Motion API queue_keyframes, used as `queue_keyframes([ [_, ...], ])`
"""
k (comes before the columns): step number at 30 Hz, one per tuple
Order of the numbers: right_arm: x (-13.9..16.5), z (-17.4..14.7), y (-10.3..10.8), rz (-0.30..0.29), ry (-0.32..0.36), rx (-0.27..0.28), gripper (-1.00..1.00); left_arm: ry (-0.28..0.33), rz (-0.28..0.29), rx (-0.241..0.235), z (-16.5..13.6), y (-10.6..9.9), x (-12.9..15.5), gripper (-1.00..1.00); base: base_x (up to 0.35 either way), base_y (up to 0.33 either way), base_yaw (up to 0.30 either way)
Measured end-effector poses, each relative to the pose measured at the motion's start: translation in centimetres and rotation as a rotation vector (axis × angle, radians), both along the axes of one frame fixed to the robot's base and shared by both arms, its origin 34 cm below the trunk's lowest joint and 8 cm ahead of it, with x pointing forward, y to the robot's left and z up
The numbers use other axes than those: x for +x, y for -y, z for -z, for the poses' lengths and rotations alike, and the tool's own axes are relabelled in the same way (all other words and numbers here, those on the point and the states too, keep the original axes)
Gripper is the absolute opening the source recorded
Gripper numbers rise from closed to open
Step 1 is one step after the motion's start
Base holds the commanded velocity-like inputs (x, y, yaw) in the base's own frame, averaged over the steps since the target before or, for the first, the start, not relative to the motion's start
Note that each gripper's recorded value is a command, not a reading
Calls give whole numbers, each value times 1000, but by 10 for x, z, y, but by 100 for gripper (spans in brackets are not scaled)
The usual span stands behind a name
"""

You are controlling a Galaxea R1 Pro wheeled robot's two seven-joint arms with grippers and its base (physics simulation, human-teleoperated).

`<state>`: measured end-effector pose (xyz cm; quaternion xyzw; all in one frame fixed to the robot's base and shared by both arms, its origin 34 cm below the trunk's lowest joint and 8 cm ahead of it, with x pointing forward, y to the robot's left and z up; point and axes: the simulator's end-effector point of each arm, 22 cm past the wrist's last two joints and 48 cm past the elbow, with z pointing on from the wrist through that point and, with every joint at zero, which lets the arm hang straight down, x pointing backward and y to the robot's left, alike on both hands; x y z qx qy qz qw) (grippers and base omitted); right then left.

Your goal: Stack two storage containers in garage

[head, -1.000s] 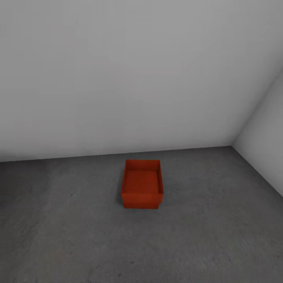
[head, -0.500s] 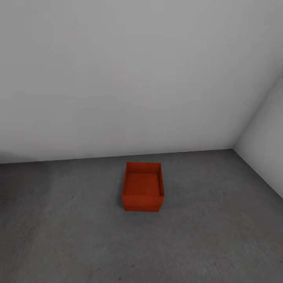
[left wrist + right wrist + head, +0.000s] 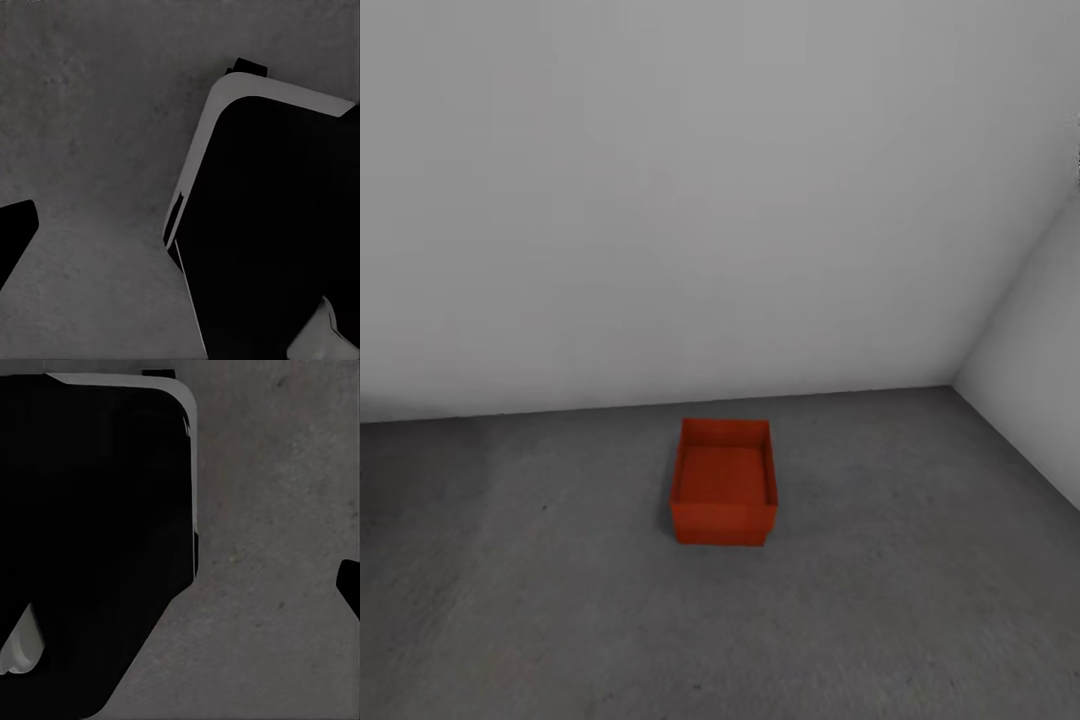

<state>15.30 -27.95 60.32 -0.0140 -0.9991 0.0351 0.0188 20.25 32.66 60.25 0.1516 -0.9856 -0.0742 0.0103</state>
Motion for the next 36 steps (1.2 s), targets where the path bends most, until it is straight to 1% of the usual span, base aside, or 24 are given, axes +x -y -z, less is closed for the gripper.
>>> queue_keyframes([
  [36,21,-3,1,0,52,-2,100,55,-1,0,-6,0,22,100,0,0,0],
])
